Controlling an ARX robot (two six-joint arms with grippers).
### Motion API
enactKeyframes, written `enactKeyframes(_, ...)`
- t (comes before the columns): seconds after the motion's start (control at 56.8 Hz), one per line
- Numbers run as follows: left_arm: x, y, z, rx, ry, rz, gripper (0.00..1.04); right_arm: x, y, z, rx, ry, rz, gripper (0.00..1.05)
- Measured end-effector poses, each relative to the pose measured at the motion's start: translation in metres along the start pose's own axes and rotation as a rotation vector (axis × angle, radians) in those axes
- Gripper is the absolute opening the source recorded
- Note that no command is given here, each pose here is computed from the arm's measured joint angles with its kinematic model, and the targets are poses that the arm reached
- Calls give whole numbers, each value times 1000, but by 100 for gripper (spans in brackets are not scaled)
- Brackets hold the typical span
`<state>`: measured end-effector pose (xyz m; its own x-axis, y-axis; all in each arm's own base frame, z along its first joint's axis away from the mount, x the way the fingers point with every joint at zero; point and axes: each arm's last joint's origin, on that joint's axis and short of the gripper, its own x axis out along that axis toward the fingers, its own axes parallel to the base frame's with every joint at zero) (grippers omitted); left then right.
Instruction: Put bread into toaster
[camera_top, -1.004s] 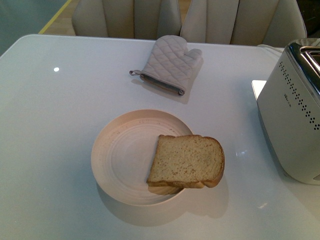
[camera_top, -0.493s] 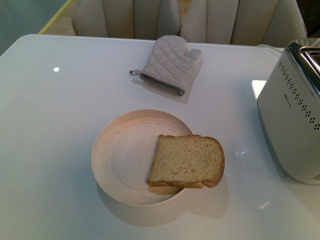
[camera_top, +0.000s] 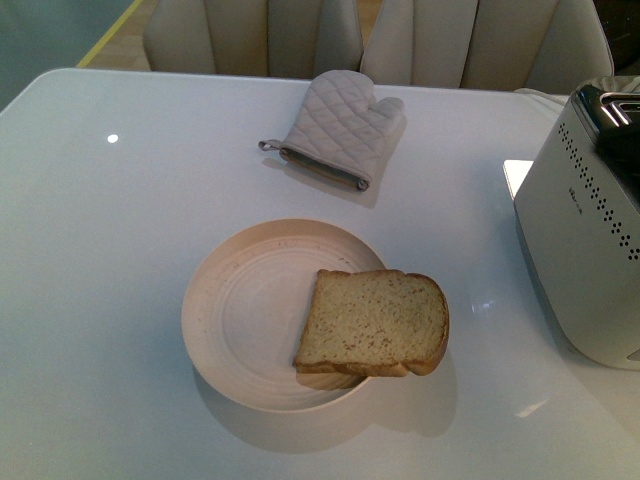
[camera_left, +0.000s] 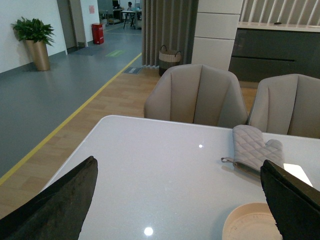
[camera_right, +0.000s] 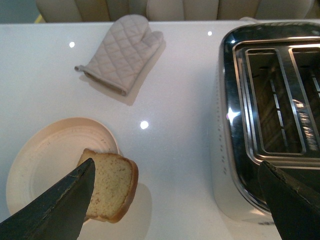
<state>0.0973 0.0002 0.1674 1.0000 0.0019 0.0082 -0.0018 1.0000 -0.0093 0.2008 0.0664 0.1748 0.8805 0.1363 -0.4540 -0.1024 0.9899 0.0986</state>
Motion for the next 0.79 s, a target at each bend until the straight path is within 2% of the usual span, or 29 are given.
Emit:
enactKeyframes(0.088, 0, 0, 0, 0, 0, 0, 97, 34, 12, -1, 34, 82, 48, 96)
enactKeyframes(0.388, 0, 0, 0, 0, 0, 0, 97, 122, 36, -28, 238, 311, 49, 96)
enactKeyframes(0.793, 0, 0, 0, 0, 0, 0, 97, 148, 47, -67, 433, 491, -35, 96)
